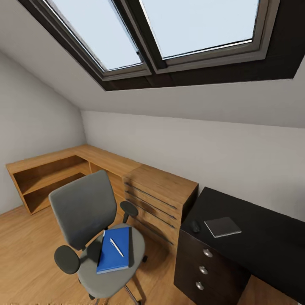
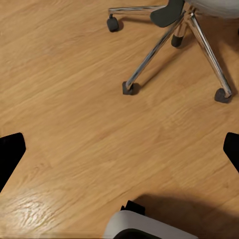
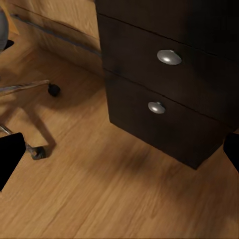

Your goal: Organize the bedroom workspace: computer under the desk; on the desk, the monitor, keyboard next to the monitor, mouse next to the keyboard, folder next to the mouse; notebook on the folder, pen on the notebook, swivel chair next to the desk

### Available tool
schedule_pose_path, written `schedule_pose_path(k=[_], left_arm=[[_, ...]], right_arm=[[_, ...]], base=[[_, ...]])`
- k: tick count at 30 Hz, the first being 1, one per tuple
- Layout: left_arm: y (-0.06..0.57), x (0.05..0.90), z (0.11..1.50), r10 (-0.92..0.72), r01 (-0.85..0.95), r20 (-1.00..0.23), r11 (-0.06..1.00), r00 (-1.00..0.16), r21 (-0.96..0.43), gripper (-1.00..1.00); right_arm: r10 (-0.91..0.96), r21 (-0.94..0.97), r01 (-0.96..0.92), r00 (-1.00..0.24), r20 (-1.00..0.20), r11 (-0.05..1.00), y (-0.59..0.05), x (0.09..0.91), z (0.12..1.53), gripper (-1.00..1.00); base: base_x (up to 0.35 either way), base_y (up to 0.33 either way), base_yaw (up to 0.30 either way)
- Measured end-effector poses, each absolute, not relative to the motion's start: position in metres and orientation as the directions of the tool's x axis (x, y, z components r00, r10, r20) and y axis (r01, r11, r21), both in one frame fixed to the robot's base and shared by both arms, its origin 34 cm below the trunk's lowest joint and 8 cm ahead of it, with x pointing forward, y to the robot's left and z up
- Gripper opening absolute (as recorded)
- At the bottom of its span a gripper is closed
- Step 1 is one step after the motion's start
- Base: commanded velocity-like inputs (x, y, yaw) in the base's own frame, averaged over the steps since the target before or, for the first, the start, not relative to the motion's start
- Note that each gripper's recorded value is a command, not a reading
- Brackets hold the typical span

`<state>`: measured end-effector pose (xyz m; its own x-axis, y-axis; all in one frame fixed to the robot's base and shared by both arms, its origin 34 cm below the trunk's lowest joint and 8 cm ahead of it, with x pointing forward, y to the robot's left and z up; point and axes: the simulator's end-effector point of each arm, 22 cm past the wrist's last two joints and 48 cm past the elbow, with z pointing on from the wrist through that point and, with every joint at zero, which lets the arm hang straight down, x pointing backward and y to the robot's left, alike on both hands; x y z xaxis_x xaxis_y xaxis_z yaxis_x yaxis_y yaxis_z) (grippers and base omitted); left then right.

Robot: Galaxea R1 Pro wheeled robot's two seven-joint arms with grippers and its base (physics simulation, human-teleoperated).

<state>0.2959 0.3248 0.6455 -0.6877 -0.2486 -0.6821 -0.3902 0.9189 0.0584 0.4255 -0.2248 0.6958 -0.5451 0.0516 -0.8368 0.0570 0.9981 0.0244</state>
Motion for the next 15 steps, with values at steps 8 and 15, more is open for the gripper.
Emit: schedule_pose_path(k=[8,15], left_arm=[[0.326,0.2942,0.6449,-0.25,-0.394,-0.68,0.917,-0.69,0.063,1.0],[0.3268,0.2933,0.6448,-0.25,-0.397,-0.679,0.916,-0.69,0.066,1.0]], right_arm=[[0.052,0.025,0.057,-0.548,-0.835,0.998,-0.2242,0.4246,0.6949,1.0],[0.052,0.024,0.057,-0.55,-0.833,0.998,-0.2245,0.4238,0.694,1.0]], base=[[0.001,0.0,0.269],[0.0,0.0,0.269]])
